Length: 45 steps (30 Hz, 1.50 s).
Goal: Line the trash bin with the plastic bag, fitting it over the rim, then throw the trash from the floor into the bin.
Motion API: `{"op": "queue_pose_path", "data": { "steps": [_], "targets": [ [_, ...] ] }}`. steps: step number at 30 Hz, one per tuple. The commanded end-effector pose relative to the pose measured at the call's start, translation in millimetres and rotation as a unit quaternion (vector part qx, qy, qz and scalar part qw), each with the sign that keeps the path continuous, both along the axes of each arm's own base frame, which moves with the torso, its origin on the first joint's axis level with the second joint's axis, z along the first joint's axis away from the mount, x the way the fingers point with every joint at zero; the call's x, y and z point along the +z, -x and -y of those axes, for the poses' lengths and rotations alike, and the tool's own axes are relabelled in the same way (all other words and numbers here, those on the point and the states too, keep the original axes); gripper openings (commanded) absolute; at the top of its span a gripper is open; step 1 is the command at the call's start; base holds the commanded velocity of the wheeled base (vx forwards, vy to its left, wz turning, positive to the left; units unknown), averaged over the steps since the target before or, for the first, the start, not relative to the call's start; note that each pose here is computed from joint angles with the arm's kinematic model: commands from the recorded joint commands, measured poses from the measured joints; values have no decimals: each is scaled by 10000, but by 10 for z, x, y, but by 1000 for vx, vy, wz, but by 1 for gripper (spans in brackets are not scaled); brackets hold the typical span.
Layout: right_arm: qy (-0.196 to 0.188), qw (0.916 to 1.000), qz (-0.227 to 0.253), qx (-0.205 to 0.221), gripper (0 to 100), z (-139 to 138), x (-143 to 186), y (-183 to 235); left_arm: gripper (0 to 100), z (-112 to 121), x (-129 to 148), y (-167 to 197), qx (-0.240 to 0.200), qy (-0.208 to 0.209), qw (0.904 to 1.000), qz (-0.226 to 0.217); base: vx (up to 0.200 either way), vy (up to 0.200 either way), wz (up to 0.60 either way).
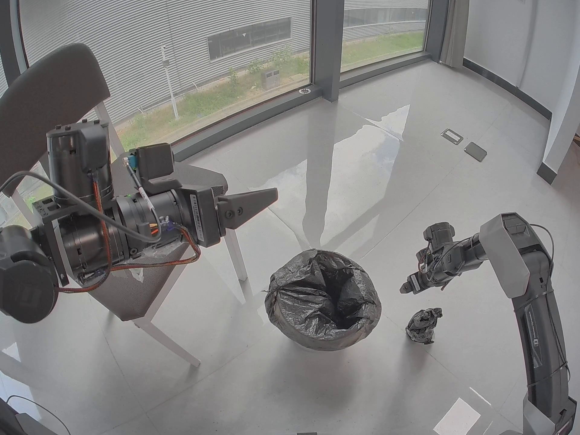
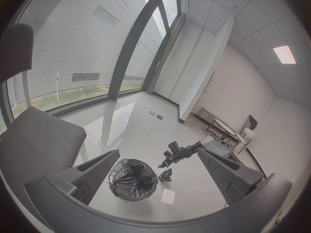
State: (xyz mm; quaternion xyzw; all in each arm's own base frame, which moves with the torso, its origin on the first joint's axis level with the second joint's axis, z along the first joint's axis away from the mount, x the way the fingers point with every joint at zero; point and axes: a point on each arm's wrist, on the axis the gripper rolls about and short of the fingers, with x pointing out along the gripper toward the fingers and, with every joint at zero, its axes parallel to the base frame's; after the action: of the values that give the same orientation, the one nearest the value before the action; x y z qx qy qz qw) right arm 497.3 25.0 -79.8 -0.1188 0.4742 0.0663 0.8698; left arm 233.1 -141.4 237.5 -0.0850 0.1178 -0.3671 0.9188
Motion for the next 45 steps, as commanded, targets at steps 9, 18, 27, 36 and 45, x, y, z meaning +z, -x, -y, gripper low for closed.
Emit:
{"op": "queue_pose_path", "data": {
  "steps": [9, 18, 27, 36, 45],
  "targets": [
    [161, 9995, -243, -131, 100, 50, -40, 7, 100, 22, -12, 20, -113, -255, 9994, 195, -133, 0, 0],
    [172, 9995, -236, -111, 100, 49, -43, -1, 100, 6, -77, 30, -85, -271, 9994, 187, -200, 0, 0],
    [195, 9991, -367, -82, 100, 48, -106, -36, 100, -17, -129, 62, -79, -245, 9995, 172, 0, 0, 0],
    [202, 9991, -352, -77, 100, 53, -240, -101, 100, -31, -110, 85, -75, -203, 9995, 214, 0, 0, 0],
    [185, 9989, -415, -72, 100, 60, -335, -91, 100, -53, -112, 107, -56, -158, 9995, 263, 0, 0, 0]
  ]
}}
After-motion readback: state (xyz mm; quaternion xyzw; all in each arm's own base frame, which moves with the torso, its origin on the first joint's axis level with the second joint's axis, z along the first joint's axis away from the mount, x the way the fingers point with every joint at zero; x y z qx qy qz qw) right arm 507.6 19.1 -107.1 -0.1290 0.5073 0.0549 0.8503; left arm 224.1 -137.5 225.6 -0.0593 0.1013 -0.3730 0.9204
